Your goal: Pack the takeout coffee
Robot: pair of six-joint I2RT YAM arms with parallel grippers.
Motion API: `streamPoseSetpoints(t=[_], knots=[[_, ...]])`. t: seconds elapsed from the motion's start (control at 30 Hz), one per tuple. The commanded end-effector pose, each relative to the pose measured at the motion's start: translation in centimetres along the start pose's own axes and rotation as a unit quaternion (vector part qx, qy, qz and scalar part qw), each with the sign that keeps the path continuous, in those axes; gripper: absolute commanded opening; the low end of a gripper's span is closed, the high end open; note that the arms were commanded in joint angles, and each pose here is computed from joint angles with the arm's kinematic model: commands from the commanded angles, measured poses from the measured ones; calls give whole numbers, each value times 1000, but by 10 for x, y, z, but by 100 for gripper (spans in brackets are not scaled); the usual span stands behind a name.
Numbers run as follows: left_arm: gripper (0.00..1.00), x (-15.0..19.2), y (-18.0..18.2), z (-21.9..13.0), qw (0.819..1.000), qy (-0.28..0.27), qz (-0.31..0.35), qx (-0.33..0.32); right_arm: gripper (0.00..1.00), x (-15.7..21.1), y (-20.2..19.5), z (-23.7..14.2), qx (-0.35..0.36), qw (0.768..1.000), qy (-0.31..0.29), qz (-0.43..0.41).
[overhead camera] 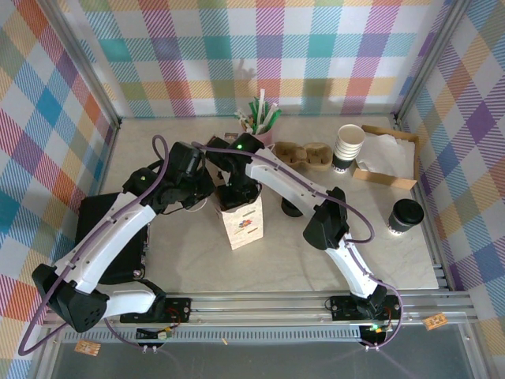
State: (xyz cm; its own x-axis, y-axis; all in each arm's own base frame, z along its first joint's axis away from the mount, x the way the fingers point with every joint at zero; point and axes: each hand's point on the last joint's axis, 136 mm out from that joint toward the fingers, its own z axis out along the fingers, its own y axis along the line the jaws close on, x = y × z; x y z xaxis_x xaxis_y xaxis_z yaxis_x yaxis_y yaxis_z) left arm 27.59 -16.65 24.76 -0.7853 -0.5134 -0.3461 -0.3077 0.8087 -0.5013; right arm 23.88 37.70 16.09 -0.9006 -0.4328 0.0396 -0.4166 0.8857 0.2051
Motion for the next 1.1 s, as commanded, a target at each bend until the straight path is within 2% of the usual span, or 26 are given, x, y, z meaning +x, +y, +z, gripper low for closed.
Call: streamPoseSetpoints(t=[0.0,1.07], knots=[[0,3,2,-5,1000,0,6,-2,6,5,3,8,-4,1000,16,-6],[0,4,-8,-13,1000,8,13,16,4,1,-11,77,7,999,38,-22]])
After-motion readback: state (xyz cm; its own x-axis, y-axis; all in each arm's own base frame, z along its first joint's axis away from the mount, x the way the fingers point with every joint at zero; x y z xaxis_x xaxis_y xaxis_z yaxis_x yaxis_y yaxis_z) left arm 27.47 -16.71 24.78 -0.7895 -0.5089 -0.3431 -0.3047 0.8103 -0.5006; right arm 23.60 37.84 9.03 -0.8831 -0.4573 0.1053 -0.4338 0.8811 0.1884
